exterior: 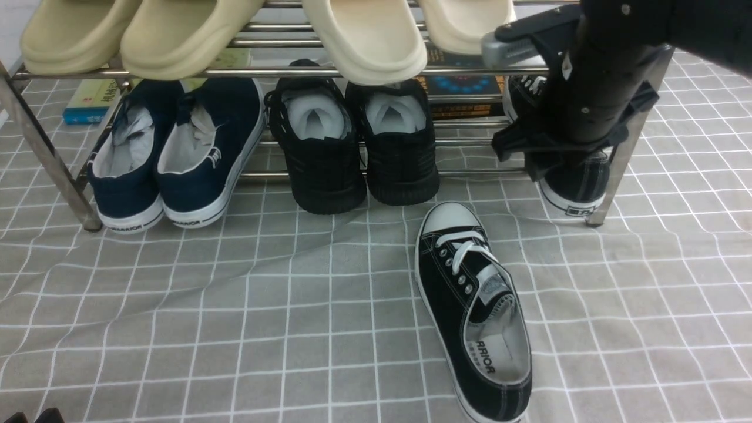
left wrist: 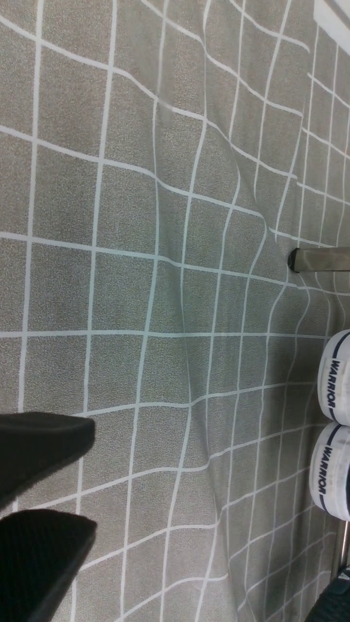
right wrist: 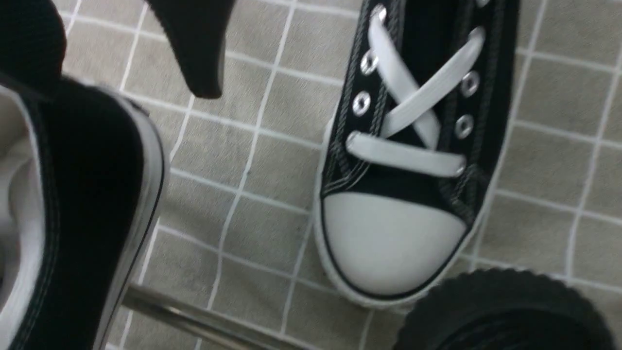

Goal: Take the shoes off the shelf with your hand from the grey coffee tablecloth.

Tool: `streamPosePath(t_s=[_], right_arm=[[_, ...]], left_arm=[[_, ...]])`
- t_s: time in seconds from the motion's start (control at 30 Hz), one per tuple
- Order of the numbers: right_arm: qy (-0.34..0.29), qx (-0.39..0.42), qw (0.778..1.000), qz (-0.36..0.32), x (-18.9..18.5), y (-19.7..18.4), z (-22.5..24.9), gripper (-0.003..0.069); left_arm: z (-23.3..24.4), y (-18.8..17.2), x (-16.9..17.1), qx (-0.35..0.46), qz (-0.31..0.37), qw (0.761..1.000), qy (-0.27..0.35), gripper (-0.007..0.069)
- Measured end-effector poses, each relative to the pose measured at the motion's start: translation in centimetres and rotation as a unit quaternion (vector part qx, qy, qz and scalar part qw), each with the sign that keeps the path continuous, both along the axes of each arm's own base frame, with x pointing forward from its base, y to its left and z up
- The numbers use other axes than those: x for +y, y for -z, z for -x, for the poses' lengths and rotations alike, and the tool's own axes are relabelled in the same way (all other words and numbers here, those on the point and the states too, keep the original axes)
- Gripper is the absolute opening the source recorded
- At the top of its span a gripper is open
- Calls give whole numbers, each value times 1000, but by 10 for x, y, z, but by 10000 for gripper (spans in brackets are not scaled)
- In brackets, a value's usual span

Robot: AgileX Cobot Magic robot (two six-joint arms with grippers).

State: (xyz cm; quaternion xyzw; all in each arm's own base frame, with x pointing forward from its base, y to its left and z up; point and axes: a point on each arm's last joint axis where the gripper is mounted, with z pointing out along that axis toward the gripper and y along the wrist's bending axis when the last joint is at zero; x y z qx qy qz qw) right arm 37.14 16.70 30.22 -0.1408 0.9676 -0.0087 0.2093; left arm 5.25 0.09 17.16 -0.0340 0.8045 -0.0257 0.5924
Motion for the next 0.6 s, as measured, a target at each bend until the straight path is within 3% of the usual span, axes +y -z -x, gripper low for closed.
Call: streamPosePath(t_s=[0.43, 0.5, 0.6], right_arm=[[-3, -31, 999, 13, -20, 24, -32, 379], [-4, -26, 1000, 15, -20, 29, -34, 365], [-4, -13, 1000, 18, -18, 39, -37, 282]], left_arm=[[0, 0, 0, 0, 0, 1000, 0, 239], [0, 0, 0, 0, 0, 1000, 0, 239], [0, 0, 0, 0, 0, 1000, 0, 239]])
